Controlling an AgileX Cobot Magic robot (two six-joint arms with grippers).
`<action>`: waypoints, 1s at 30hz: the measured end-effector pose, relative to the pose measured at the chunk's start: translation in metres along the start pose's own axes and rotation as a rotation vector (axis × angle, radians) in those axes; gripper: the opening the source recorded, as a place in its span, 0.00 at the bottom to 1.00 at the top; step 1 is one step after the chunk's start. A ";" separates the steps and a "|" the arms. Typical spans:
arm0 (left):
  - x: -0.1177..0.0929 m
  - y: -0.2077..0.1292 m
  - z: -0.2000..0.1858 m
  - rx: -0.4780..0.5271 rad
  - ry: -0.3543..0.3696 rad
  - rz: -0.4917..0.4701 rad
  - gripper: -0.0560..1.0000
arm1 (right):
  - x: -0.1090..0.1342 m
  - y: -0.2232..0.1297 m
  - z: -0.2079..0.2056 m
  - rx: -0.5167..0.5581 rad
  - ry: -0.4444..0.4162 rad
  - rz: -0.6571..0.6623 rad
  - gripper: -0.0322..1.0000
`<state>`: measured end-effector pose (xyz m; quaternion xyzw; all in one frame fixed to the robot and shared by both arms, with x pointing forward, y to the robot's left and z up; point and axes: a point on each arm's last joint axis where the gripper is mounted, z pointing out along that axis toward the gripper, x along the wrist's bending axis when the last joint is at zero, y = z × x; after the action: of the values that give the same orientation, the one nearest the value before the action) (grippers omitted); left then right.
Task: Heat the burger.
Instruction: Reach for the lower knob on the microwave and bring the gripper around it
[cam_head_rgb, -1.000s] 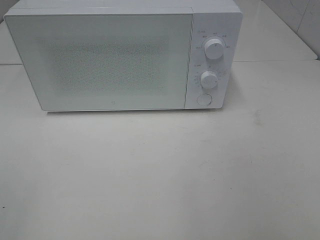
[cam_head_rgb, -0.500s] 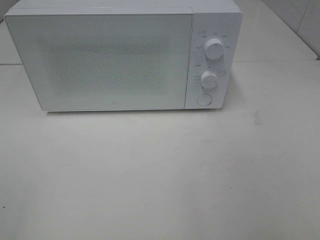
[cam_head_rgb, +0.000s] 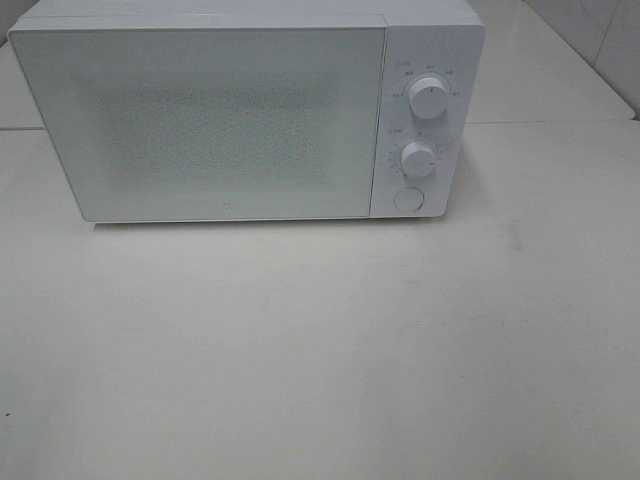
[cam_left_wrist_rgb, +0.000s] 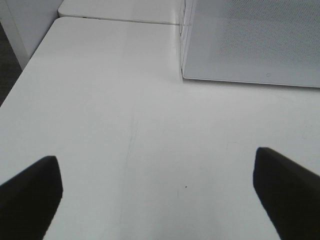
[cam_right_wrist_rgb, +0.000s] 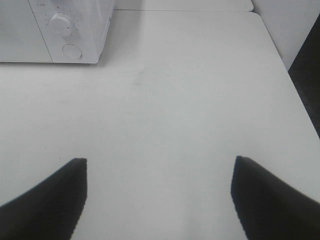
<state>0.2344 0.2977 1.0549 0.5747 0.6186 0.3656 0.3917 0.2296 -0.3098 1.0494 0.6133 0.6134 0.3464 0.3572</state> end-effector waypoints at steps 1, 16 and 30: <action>0.000 0.000 0.000 0.000 0.000 0.000 0.98 | 0.000 0.000 0.000 0.000 0.000 0.000 0.77; 0.000 0.000 0.000 0.000 0.000 0.000 0.98 | 0.001 0.018 -0.005 -0.070 0.007 0.000 0.76; 0.000 0.000 0.000 0.000 0.000 0.001 0.98 | 0.009 0.061 0.034 -0.088 0.026 -0.025 0.76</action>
<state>0.2344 0.2977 1.0549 0.5750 0.6183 0.3658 0.3915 0.2894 -0.3009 1.0846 0.5848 0.6099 0.3764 0.3800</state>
